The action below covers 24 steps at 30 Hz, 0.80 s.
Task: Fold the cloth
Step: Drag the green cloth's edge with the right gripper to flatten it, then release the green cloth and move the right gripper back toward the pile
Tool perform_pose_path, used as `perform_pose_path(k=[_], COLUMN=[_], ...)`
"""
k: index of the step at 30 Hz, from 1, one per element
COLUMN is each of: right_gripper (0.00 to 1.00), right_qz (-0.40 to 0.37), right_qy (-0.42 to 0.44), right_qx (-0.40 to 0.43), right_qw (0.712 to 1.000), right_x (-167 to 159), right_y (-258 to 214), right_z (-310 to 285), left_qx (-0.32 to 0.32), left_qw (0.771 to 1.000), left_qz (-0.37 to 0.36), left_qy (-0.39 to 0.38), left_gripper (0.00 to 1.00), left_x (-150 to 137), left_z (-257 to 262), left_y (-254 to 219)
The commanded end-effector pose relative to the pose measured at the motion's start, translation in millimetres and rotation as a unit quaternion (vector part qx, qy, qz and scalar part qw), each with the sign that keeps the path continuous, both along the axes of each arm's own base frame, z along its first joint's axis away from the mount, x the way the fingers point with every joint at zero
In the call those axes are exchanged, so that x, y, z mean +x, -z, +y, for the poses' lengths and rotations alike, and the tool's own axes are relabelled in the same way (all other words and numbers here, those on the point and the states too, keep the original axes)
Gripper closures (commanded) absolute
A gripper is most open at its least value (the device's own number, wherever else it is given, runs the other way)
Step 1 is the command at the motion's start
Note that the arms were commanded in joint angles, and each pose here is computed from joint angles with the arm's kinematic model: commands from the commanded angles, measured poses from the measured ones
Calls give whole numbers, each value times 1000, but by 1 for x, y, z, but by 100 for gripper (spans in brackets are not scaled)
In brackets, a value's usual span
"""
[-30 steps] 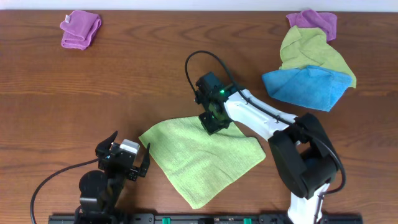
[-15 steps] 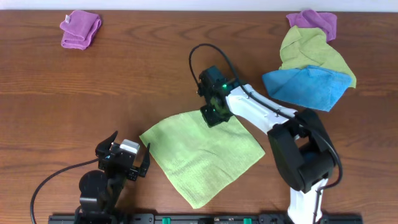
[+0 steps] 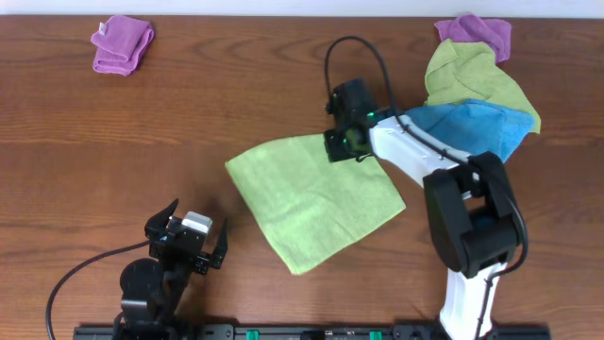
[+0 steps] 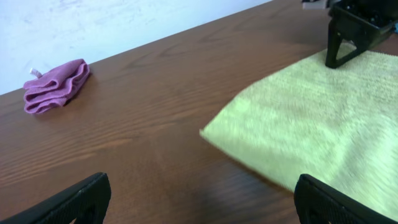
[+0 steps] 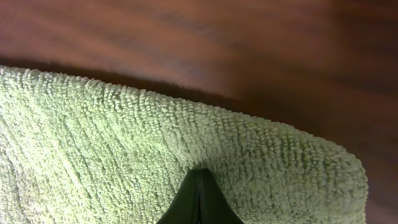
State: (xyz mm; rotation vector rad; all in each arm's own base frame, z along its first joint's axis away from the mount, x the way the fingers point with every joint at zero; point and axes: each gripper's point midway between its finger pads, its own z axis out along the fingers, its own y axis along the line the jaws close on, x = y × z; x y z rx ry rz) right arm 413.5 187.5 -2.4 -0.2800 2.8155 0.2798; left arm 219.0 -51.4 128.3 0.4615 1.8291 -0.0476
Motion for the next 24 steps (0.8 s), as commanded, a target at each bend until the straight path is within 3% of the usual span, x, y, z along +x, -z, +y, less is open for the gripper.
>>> perform_pose_path(k=[1, 5, 8, 11, 15, 18, 21, 24], right_gripper=[99, 99, 63, 50, 35, 28, 28, 26], right_qz=[38, 41, 54, 62, 38, 19, 8, 43], right_qy=[68, 62, 44, 10, -27, -18, -14, 6], right_qx=[-41, -5, 49, 98, 93, 58, 26, 0], right_qw=[996, 997, 996, 993, 995, 998, 1000, 999], right_x=[-5, -1, -1, 3, 14, 23, 27, 17], right_y=[39, 35, 21, -6, -45, -70, -89, -77], right_z=[-41, -32, -11, 10, 13, -2, -24, -57], left_qx=[4, 4, 4, 4, 4, 4, 4, 4], left_qw=[1000, 1000, 1000, 1000, 1000, 1000, 1000, 1000], left_qz=[10, 10, 10, 10, 10, 10, 10, 10], left_qy=[1, 1, 1, 1, 1, 1, 1, 1], left_gripper=[4, 4, 5, 5, 5, 5, 4, 5], left_x=[-1, -1, -1, -1, -1, -1, -1, -1], left_z=[0, 0, 0, 0, 0, 0, 0, 0], left_y=[10, 10, 10, 10, 10, 10, 10, 10])
